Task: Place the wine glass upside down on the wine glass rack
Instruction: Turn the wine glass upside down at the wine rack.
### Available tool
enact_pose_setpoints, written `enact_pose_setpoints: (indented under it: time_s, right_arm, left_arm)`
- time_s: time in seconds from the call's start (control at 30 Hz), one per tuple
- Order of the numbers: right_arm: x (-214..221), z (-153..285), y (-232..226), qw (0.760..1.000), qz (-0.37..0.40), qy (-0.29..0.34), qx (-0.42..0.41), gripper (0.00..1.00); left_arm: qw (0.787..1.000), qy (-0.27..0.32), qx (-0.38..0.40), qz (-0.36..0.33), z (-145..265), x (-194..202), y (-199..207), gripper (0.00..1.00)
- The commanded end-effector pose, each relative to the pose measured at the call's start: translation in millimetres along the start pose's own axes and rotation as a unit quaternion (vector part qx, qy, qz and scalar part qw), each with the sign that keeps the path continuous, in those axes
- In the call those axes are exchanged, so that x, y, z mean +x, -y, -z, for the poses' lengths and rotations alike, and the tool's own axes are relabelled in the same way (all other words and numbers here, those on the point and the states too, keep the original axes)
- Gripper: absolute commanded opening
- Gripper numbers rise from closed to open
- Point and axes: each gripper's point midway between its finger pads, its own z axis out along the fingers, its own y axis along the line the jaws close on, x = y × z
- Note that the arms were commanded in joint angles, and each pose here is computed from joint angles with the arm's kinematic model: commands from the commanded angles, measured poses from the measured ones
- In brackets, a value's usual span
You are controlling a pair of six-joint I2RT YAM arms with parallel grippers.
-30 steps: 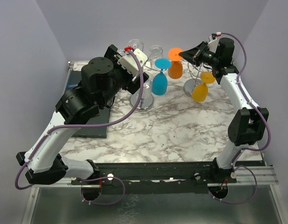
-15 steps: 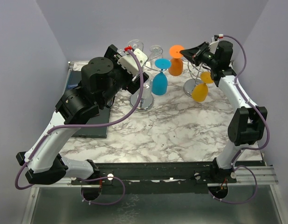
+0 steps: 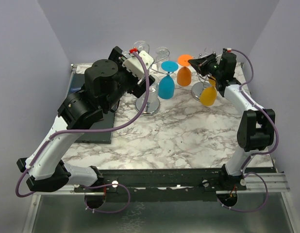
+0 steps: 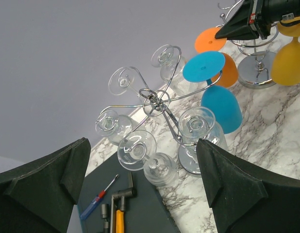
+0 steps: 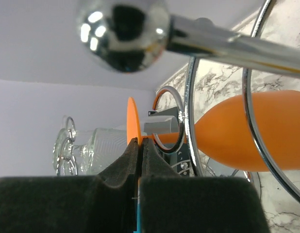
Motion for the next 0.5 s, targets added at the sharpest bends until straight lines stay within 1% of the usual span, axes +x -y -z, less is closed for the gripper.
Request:
enact_pose_setpoints:
  time_s: [0.0, 0.47]
  right_arm:
    - [-14.2, 7.5, -26.1, 0.998, 0.003, 0.054, -0.032, 0.01]
    - [-24.3, 13.8, -35.8, 0.994, -0.014, 0.097, -0.045, 0.01]
  left_arm:
    - [1.0, 0.014, -0.014, 0.01, 11.2, -6.3, -11.2, 0.99]
    - [1.0, 0.017, -0.017, 0.008, 16.4, -3.8, -13.5, 0.99]
